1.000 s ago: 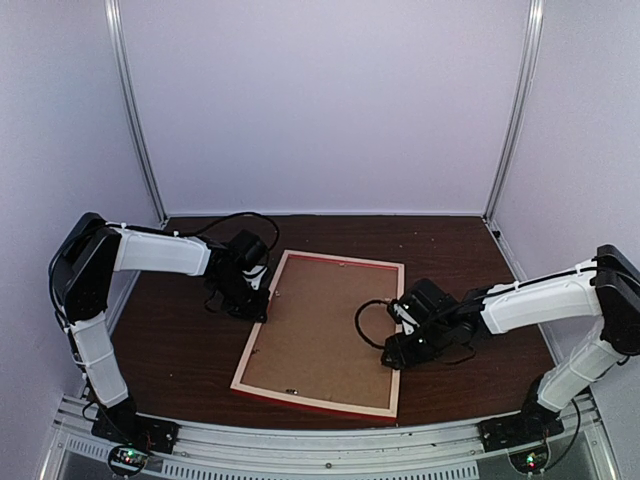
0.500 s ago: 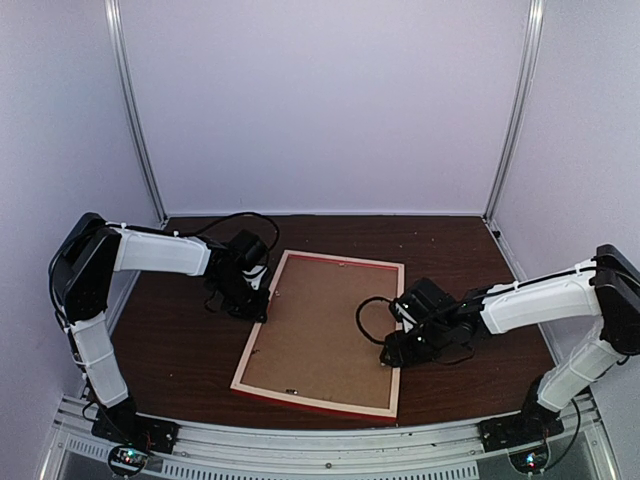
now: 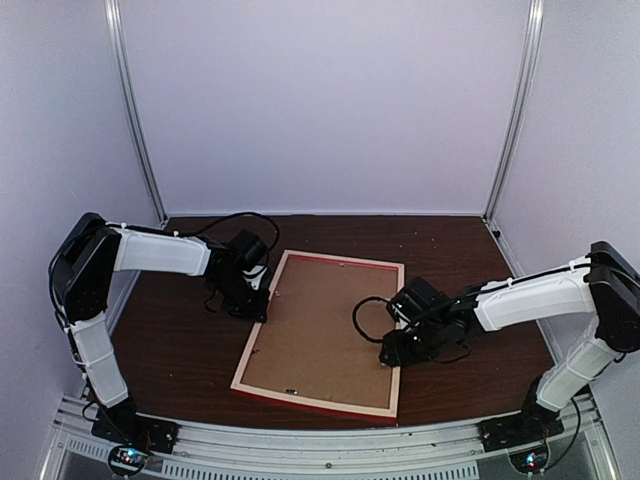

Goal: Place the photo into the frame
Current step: Press the fastener onto the backboard.

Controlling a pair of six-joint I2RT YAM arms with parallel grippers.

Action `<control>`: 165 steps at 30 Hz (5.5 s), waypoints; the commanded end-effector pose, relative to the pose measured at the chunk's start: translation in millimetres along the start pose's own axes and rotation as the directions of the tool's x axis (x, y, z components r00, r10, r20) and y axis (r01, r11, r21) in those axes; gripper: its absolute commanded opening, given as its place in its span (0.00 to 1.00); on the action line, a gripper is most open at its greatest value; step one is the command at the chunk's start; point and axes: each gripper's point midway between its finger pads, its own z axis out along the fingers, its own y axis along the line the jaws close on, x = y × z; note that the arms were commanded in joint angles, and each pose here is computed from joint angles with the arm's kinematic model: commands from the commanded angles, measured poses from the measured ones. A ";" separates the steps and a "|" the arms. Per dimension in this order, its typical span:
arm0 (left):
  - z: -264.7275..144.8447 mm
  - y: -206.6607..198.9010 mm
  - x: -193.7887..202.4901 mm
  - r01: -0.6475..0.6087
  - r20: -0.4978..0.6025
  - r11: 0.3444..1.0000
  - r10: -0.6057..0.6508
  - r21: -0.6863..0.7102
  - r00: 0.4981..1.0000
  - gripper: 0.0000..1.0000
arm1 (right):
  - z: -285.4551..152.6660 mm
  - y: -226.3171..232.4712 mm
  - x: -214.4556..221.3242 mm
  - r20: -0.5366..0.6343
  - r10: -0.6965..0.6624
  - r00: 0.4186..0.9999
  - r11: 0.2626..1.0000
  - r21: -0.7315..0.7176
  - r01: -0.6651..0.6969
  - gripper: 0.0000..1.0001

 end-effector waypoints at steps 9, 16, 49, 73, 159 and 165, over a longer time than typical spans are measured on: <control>5.9 3.2 9.2 -0.019 -0.038 1.000 0.019 -0.012 0.999 0.19 | -3.1 -16.1 12.7 -0.064 -0.103 0.993 0.987 0.117 0.110 0.49; 5.5 2.3 9.2 -0.019 -0.039 1.000 0.019 -0.008 0.999 0.18 | -3.7 -14.7 12.6 -0.071 -0.133 0.989 0.984 0.107 0.140 0.47; 2.9 1.4 11.4 -0.014 -0.036 1.000 0.014 0.002 0.999 0.18 | 31.5 -36.4 28.4 -0.177 -0.179 0.968 0.984 -0.015 0.179 0.37; 1.3 -10.6 16.6 -0.023 -0.039 0.999 0.024 0.028 0.999 0.18 | 33.8 -39.7 -9.4 -0.175 -0.056 0.983 0.994 -0.106 0.038 0.23; 0.2 -37.6 28.3 0.028 0.007 0.997 -0.029 0.078 1.000 0.21 | 49.1 -60.3 -179.1 0.037 0.106 0.994 0.994 0.009 -0.107 0.51; 0.7 -38.7 27.8 0.024 0.012 0.997 -0.025 0.071 1.000 0.18 | 52.6 -59.1 -184.6 0.060 0.147 0.987 0.989 -0.005 -0.147 0.54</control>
